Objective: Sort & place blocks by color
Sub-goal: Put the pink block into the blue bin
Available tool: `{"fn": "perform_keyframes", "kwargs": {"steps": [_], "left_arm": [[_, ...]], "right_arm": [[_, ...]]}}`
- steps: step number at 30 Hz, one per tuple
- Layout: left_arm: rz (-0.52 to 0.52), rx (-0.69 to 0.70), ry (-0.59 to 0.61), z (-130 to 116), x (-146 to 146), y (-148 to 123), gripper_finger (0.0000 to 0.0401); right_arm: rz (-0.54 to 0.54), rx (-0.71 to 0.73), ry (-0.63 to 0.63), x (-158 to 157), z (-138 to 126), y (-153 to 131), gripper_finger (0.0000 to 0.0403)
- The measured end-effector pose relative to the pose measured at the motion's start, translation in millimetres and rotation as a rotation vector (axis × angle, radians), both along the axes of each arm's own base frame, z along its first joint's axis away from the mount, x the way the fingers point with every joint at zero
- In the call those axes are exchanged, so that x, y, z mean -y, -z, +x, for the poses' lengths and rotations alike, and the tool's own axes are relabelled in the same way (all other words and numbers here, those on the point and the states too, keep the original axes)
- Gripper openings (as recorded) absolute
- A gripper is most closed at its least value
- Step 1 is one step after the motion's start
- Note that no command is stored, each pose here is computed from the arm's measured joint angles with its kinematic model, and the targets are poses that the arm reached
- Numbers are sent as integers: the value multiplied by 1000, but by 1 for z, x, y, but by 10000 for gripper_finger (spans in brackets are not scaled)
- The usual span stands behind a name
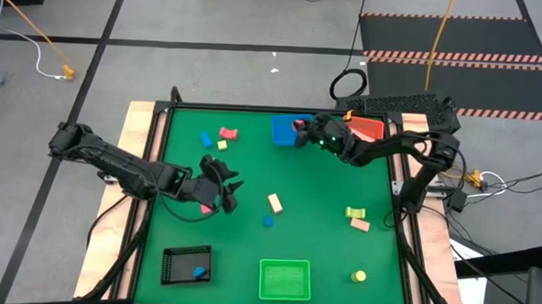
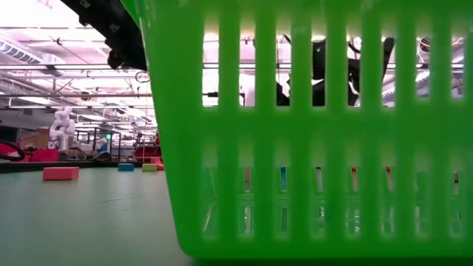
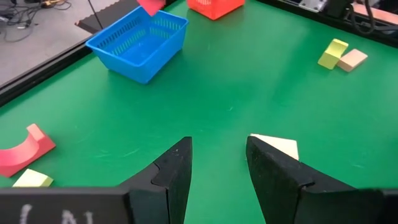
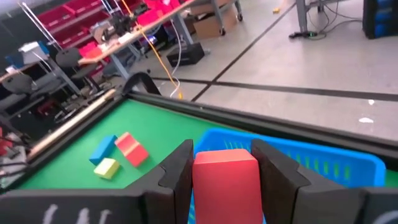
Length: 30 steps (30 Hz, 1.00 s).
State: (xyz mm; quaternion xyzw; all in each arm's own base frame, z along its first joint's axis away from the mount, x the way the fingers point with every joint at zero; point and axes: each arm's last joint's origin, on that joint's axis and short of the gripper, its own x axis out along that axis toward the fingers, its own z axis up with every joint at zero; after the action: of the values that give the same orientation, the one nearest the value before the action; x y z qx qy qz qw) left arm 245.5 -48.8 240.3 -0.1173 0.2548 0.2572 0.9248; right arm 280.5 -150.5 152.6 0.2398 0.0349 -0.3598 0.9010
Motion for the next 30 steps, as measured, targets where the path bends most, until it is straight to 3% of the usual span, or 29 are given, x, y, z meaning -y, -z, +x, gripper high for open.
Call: {"fn": "perform_keyframes", "kwargs": {"steps": [7,21,30], "left_arm": [[3,-2,-31,1,-8,0,154],[-30,-63,-79,-2,-17,6,154],[-215,-354,239,-24,17,22,154]], "right_arm": [[-18,-58,-11,1,2,10,132],[-50,-78,-37,1,2,8,239],[-85,26,-289,-25,6,-28,256]]}}
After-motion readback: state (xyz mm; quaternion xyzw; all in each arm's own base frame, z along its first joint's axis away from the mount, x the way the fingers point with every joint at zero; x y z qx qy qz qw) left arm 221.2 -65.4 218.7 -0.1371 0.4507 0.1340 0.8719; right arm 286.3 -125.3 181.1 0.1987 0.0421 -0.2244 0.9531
